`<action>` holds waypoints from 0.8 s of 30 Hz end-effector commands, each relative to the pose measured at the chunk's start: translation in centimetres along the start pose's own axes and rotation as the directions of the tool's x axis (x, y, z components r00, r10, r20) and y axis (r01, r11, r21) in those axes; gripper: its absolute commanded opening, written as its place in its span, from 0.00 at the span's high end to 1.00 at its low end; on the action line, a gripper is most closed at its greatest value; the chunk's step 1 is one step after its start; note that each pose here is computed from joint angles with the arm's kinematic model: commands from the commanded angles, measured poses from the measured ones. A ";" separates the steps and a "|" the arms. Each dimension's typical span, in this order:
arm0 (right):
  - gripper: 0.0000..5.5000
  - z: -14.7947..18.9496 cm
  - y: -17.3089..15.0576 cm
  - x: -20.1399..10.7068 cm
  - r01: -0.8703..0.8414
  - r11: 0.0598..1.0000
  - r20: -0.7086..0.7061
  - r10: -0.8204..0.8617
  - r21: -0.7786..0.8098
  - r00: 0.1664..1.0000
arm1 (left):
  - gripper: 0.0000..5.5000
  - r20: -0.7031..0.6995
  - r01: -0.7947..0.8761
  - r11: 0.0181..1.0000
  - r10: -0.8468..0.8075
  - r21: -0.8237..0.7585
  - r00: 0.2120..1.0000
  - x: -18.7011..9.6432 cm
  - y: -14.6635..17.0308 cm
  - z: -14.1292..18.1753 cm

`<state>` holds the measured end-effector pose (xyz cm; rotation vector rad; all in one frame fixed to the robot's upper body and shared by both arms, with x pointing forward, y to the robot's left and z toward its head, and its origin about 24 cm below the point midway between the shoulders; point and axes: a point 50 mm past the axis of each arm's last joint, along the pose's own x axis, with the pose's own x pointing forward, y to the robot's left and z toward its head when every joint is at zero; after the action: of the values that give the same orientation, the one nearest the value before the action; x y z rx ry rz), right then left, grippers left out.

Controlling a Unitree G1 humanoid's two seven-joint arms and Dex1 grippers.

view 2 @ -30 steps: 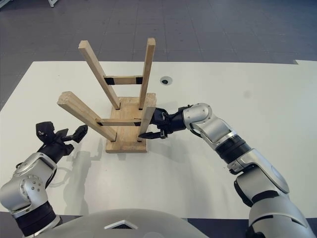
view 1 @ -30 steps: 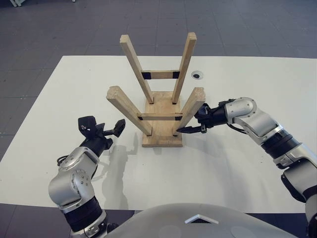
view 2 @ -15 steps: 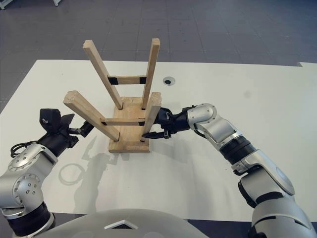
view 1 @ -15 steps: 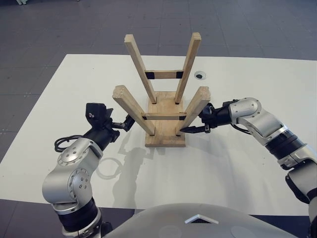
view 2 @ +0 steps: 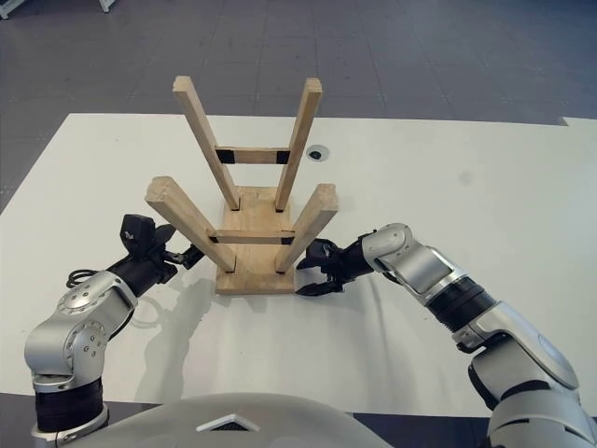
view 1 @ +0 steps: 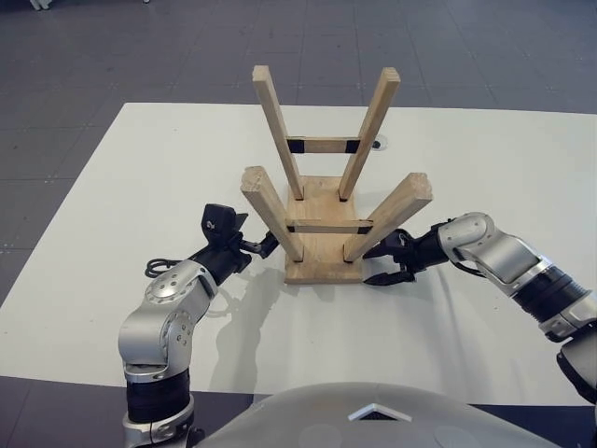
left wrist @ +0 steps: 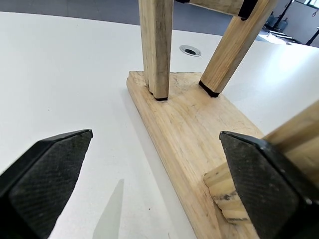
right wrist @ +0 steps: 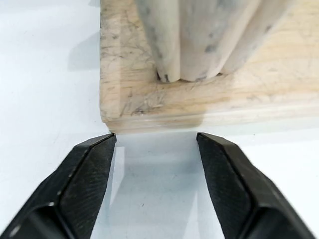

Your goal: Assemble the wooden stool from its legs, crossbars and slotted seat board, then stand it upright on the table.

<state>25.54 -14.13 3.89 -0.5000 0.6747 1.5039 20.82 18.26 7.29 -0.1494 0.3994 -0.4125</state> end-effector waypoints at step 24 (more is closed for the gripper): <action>0.26 -1.6 5.2 -5.0 0.575 0.210 -0.081 -0.895 0.791 0.439 | 0.13 0.082 -0.295 0.955 0.292 0.028 0.953 -1.2 -1.4 1.1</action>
<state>20.82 -19.42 5.94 0.1437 0.5011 0.2181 19.91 18.53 8.39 -0.0114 0.3582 -0.0769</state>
